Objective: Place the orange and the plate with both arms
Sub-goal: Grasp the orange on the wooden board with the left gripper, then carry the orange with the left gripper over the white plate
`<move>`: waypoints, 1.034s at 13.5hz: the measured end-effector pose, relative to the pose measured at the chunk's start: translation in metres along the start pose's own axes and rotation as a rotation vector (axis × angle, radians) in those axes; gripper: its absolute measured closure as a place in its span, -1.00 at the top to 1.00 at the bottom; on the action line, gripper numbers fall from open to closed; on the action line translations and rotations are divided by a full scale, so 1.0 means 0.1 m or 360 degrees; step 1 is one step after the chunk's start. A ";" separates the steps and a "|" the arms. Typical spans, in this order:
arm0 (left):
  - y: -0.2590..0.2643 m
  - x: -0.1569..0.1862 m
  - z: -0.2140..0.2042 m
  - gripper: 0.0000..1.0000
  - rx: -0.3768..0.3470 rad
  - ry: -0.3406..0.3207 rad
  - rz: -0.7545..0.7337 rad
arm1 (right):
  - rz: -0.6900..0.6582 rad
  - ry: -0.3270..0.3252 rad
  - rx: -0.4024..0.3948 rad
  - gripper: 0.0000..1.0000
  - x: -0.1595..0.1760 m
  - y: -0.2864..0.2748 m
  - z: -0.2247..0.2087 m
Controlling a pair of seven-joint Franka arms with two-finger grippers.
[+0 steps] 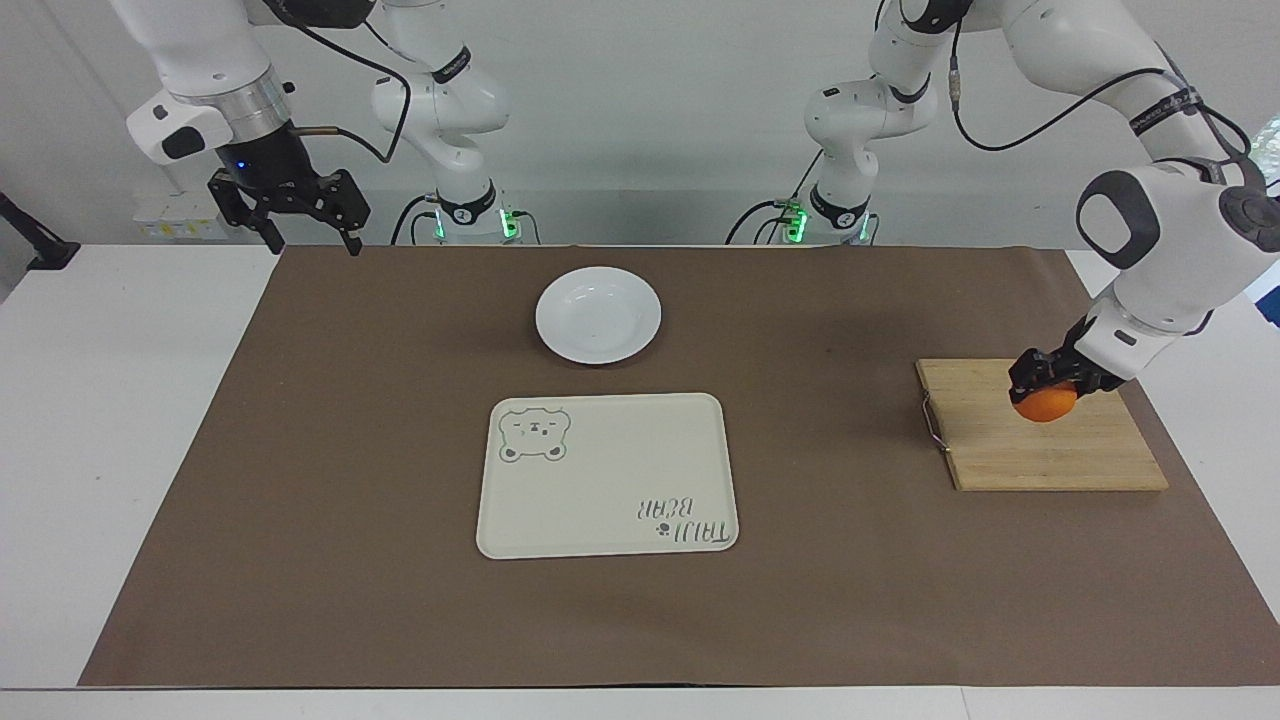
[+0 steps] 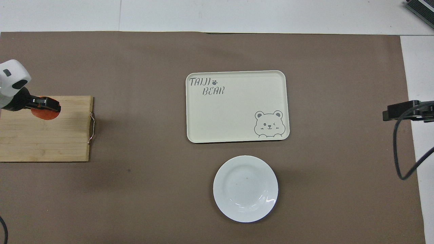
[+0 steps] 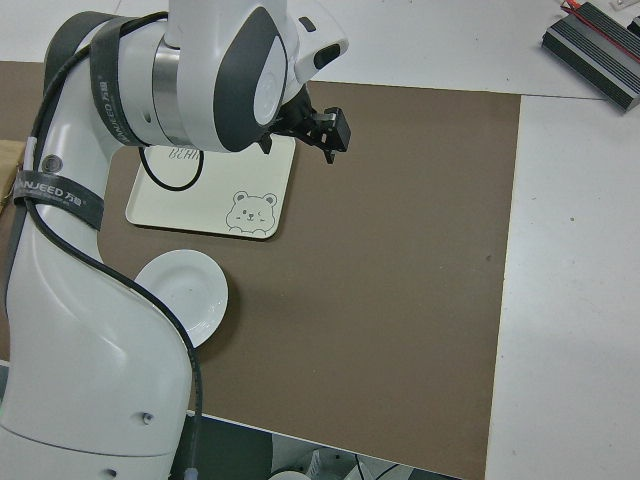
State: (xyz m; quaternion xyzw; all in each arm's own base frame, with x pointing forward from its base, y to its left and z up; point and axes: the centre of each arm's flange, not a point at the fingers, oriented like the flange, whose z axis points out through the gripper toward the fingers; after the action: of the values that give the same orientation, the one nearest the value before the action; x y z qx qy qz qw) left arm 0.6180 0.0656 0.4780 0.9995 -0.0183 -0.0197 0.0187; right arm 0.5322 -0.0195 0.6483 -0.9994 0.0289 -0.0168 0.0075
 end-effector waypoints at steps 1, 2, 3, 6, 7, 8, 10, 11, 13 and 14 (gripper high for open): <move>0.09 -0.04 -0.15 0.52 0.0003 -0.0014 -0.0044 | 0.0000 0.0000 0.0000 1.00 0.00 0.00 0.00; 0.17 -0.08 -0.29 0.52 0.0014 -0.0026 -0.0071 | 0.0000 0.0000 0.0000 1.00 0.00 0.00 0.00; 0.27 -0.11 -0.42 0.52 0.0027 -0.0032 -0.0090 | 0.0000 0.0000 0.0000 1.00 0.00 0.00 0.00; 0.63 -0.23 -0.71 0.52 0.0046 -0.0051 -0.0134 | 0.0000 0.0000 0.0000 1.00 0.00 0.00 0.00; 0.81 -0.27 -0.78 0.52 0.0050 -0.0049 -0.0133 | 0.0000 0.0000 0.0000 1.00 0.00 0.00 0.00; 1.01 -0.31 -0.84 0.52 0.0053 -0.0041 -0.0120 | 0.0000 0.0000 0.0000 1.00 0.00 0.00 0.00; 1.42 -0.36 -0.88 0.52 0.0058 -0.0030 -0.0073 | 0.0000 0.0000 0.0000 1.00 0.00 0.00 0.00; 1.62 -0.39 -0.86 0.52 0.0061 -0.0033 -0.0043 | 0.0000 0.0000 0.0000 1.00 0.00 0.00 0.00; 2.03 -0.45 -0.74 0.52 0.0068 -0.0041 -0.0033 | 0.0000 0.0000 0.0000 1.00 0.00 0.00 0.00; 2.23 -0.47 -0.65 0.52 0.0069 -0.0028 -0.0034 | 0.0000 0.0000 0.0000 1.00 0.00 0.00 0.00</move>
State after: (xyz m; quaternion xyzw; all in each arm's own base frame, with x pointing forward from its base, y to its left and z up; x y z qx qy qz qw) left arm 0.5657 -0.1529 0.5535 0.9996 -0.0083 -0.0283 -0.0032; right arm 0.5322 -0.0195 0.6483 -0.9994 0.0289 -0.0168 0.0075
